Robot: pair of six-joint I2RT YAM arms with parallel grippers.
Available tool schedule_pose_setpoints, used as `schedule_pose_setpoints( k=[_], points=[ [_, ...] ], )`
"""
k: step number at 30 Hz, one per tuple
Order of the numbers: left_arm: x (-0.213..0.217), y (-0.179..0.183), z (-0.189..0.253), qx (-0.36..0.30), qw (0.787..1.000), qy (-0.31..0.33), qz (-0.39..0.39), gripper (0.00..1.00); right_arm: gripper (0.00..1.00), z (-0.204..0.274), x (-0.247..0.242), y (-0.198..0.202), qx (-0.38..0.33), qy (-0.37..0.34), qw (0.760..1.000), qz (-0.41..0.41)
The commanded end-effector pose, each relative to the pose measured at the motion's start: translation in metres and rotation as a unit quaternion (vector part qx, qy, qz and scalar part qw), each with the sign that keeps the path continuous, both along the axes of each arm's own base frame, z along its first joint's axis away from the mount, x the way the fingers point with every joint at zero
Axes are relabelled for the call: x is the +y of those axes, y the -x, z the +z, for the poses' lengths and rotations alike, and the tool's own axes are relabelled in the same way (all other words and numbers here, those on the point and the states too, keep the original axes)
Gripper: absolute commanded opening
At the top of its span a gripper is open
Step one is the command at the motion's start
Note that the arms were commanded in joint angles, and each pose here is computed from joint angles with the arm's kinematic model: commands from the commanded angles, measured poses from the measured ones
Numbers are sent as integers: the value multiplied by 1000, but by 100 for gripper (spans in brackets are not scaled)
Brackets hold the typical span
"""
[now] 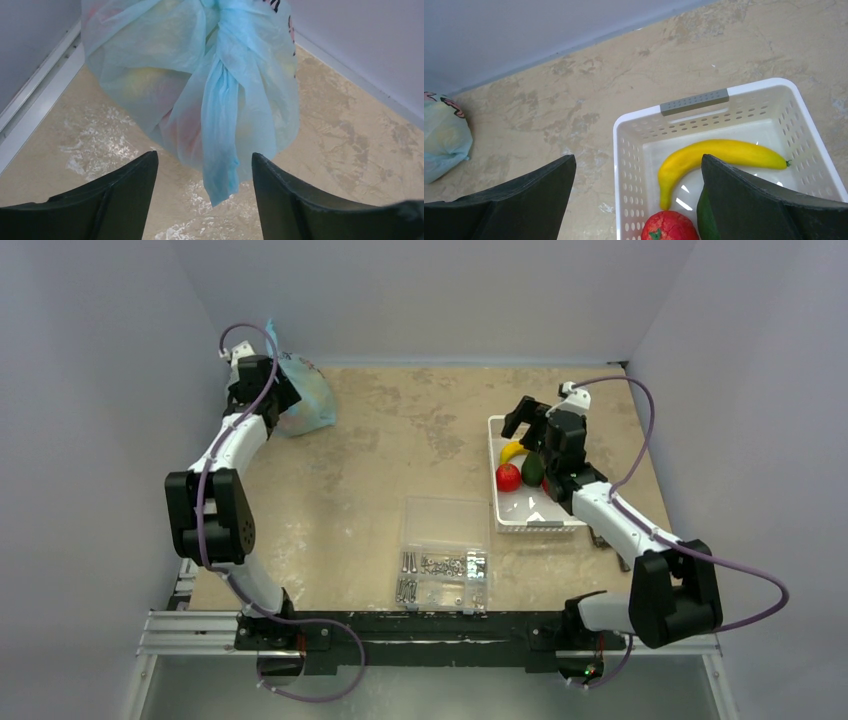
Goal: Take the fake fruits out of the plastic bag
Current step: Move the plastic bag to the center of the board.
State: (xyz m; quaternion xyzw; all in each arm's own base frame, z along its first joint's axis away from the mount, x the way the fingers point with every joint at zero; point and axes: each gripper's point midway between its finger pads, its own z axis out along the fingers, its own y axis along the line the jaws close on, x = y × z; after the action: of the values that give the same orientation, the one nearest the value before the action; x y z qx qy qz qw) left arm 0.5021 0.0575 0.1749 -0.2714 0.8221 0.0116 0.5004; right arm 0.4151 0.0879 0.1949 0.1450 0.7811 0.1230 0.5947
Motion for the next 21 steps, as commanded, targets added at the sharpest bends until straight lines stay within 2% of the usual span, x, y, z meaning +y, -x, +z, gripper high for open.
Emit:
schedule_pose_setpoints(
  k=[1,7,9,10,16,21],
  points=[
    [-5,-10,-9,4,999,31,-9,62,99,27,7,-9,-17,-4,1000,11],
    [-23,-8,-23,23,996,37,-72,14,99,29,9,-10,-16,-4,1000,17],
    [-36,-7,-24,26,993,56,-104,3,99,29,10,-9,-12,0,1000,21],
    [-44,-6,-23,27,990,68,-123,0,99,29,10,-9,-11,1,1000,22],
    [-103,-3,-16,40,964,144,-220,0,99,29,11,-9,-7,3,1000,24],
    [-175,5,-5,57,939,138,-310,0,99,29,11,-9,-8,3,1000,26]
  ],
)
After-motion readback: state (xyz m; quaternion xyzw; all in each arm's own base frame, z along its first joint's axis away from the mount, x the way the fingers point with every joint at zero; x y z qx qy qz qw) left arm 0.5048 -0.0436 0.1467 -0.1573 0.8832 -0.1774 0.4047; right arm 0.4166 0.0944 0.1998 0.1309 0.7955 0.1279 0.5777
